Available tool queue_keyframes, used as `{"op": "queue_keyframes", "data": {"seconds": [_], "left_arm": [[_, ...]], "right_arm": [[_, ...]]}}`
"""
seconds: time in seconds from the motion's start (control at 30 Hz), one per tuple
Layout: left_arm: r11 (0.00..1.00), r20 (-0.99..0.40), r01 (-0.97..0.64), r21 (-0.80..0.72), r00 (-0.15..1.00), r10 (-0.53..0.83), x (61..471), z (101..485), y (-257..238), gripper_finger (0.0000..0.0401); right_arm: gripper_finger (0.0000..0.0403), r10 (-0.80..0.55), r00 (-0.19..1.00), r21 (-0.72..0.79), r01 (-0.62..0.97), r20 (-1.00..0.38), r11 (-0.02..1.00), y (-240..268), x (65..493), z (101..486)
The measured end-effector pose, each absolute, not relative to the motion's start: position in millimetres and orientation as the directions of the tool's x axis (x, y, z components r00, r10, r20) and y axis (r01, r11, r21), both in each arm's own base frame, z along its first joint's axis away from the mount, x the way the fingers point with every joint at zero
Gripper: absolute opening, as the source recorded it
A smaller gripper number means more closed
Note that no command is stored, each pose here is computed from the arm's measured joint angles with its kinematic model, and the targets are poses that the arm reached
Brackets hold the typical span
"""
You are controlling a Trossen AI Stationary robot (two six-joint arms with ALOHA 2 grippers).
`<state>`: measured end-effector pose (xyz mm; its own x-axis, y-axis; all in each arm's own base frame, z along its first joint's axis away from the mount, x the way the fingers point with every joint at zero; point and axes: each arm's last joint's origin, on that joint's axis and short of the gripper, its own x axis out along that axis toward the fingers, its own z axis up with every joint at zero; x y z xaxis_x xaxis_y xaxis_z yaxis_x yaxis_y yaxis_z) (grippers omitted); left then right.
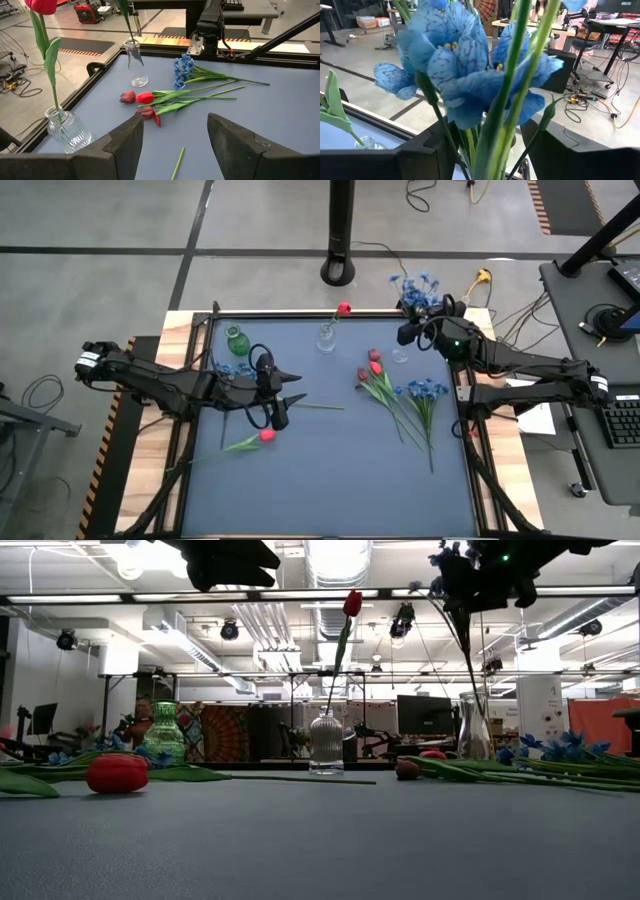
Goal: Sort flowers into vase by color
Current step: Put the bottom left blue flowers into the right transparent vase
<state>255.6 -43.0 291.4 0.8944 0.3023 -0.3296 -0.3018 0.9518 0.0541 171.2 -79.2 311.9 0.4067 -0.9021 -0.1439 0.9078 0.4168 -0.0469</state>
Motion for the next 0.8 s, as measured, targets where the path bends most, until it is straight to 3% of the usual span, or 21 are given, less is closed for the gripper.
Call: {"op": "queue_keyframes", "data": {"seconds": [0.57,0.8], "left_arm": [[0.952,-0.331,-0.303,0.051,0.894,0.302,256,291,-43,0.0204],[0.951,-0.341,-0.303,0.057,0.890,0.303,258,288,-43,0.0204]], "right_arm": [[0.0294,-0.887,0.364,-0.057,0.917,-0.284,0.395,-76,163,315],[0.0312,-0.869,0.343,-0.046,0.922,-0.357,0.384,-74,156,321]]}}
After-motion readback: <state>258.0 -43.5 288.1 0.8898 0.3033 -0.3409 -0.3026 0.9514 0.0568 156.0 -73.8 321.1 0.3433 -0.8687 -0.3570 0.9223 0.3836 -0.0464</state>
